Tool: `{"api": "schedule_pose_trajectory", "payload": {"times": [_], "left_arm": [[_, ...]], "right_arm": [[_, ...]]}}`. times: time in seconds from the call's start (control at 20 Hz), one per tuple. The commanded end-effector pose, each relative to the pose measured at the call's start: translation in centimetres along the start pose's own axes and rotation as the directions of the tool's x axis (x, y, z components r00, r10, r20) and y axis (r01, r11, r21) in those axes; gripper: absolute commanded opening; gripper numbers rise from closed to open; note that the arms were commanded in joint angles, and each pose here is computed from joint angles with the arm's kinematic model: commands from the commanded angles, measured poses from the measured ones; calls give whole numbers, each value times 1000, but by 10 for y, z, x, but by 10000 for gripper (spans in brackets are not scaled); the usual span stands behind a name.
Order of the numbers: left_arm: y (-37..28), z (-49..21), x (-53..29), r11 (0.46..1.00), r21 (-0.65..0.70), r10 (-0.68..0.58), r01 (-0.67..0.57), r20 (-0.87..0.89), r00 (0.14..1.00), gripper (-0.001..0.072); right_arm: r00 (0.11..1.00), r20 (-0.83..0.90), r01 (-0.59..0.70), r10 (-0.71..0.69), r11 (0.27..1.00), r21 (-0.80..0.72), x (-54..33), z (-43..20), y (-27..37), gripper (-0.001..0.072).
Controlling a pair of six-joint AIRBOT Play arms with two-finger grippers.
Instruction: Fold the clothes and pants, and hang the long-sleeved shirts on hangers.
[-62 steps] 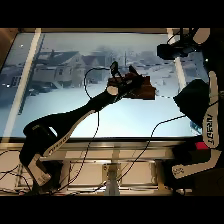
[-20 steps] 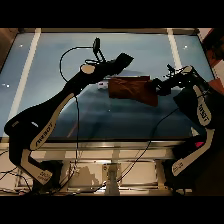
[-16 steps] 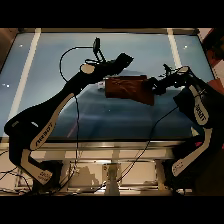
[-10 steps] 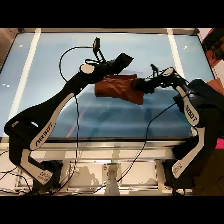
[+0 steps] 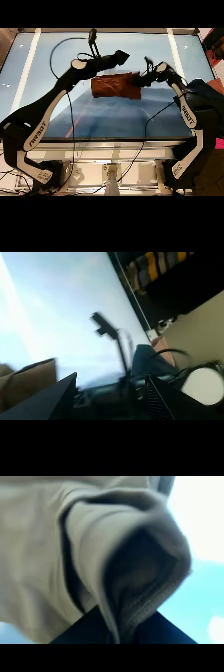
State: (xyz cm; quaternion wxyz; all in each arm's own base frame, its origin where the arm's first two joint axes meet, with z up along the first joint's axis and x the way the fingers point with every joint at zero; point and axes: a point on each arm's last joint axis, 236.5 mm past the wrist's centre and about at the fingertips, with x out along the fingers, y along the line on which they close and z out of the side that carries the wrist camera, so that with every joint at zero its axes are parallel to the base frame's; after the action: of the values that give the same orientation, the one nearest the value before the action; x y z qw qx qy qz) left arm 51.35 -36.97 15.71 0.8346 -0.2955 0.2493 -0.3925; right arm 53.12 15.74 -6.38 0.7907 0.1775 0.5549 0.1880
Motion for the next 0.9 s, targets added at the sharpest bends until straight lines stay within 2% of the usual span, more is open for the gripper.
{"api": "schedule_pose_trajectory", "payload": {"times": [0.0, 0.1, 0.2, 0.4, 0.55, 0.7, 0.85], "left_arm": [[1, 40, -30, 993, 121, 2, -8, 54, 999, 490], [7, 63, -53, 976, 208, 45, -62, 85, 995, 491], [13, 75, -75, 936, 332, 96, -116, 78, 992, 491], [15, 83, -118, 868, 476, 153, -142, 16, 988, 491], [26, 92, -151, 807, 558, 231, -192, 1, 973, 491], [47, 95, -182, 737, 630, 335, -247, -23, 942, 491], [54, 87, -198, 748, 623, 352, -230, -78, 933, 491]], "right_arm": [[982, 185, 65, -49, 994, -83, -68, 63, 5, 13], [953, 290, 121, -88, 987, -101, -118, 93, 0, 13], [917, 365, 194, -160, 979, -60, -168, 111, -20, 13], [856, 363, 353, -367, 930, 107, -254, 105, -93, 13], [822, 278, 450, -497, 866, 216, -310, 70, -153, 13], [794, 119, 533, -595, 778, 333, -356, 14, -209, 13], [797, -80, 562, -599, 685, 464, -389, -57, -251, 14]]}}
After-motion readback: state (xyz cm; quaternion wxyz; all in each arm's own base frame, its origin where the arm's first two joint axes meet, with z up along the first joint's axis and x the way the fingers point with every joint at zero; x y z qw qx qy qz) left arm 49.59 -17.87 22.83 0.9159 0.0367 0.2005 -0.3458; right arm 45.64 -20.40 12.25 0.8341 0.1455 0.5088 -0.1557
